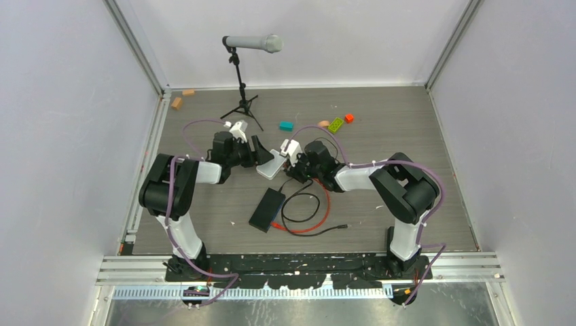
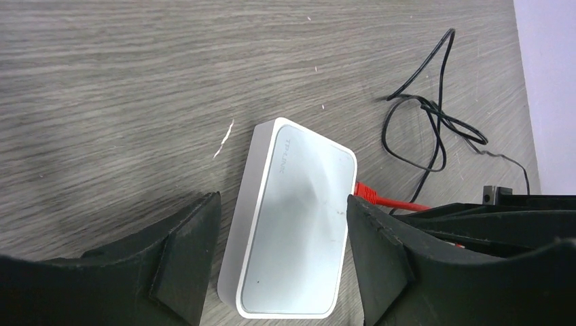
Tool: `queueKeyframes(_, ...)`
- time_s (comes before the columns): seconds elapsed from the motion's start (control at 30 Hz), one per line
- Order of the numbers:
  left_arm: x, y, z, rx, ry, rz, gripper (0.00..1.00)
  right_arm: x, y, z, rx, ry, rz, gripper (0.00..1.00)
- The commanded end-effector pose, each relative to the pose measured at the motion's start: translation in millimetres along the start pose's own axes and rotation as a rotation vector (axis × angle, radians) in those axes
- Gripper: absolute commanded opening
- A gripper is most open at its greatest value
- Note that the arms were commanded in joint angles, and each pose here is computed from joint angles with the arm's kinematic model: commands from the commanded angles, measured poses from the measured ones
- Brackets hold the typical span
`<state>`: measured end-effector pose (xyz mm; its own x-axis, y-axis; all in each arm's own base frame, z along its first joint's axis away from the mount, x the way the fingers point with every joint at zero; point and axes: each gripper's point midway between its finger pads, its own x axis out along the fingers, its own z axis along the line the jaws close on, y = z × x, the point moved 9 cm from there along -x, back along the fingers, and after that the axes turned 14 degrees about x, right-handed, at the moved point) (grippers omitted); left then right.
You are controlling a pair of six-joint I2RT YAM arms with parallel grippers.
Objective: Insert the plug into the switch port
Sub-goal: Insert the connector into the switch port.
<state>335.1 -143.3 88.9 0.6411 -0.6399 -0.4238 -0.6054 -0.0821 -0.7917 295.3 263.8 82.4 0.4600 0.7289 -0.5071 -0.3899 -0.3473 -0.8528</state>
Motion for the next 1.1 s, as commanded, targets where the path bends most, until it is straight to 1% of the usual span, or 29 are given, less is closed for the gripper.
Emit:
queueKeyframes(0.0,8,-6,-6,0.016,0.071,-0.014,0.68,-2,-12,0,0.009,0.05,-0.051,0.01)
queueKeyframes(0.1,16,-5,-8,0.014,0.11,0.027,0.67,-1,-13,-1,0.016,0.057,-0.052,0.0)
queueKeyframes(0.17,19,-5,-7,0.003,0.123,0.052,0.63,0,-15,-1,0.018,0.058,-0.053,0.0)
queueKeyframes(0.27,18,-6,-7,0.013,0.117,0.052,0.6,2,-17,2,0.026,0.056,-0.058,0.01)
queueKeyframes(0.47,13,-3,-7,0.023,0.088,0.068,0.58,7,-14,7,0.022,0.047,-0.033,0.0)
queueKeyframes(0.77,12,-4,-6,0.029,0.069,0.08,0.56,6,-11,10,0.017,0.042,-0.008,0.01)
queueKeyframes(1.07,11,-5,-5,0.034,0.054,0.083,0.57,-2,-10,11,0.012,0.074,-0.02,0.0)
